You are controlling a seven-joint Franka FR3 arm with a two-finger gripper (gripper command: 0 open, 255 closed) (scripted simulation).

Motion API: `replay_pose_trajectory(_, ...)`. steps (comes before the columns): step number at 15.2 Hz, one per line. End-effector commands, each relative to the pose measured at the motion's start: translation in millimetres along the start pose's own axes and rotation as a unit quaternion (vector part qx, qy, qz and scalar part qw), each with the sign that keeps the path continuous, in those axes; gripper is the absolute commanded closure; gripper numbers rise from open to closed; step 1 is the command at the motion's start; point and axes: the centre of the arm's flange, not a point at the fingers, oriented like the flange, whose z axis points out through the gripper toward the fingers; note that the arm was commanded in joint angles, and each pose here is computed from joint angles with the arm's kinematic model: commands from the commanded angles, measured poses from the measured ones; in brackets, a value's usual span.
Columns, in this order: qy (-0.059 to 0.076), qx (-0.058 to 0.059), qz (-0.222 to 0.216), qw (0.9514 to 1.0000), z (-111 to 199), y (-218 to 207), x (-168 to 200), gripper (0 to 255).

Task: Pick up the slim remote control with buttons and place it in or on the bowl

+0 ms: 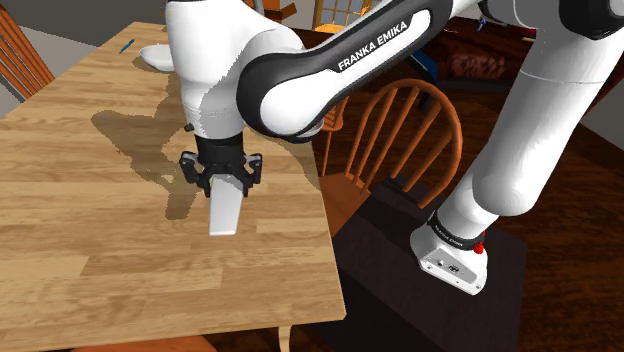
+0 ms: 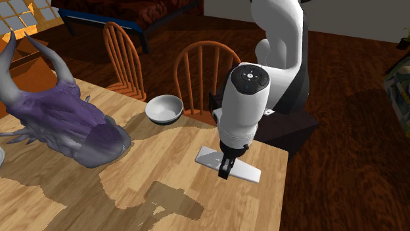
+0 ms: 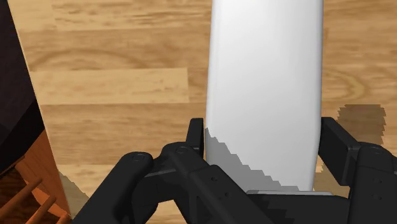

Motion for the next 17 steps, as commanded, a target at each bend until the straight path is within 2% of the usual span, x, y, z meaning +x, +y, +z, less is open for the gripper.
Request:
replay_pose_trajectory(1, 0.000, 0.000, 0.000, 1.0000, -10.7, -0.4, 0.3, 255)
replay_pose_trajectory(5, 0.000, 0.000, 0.000, 1.0000, -26.9, -0.5, 0.4, 255)
replay_pose_trajectory(17, 0.000, 0.000, 0.000, 1.0000, -27.2, 68.8, 142.9, 255)
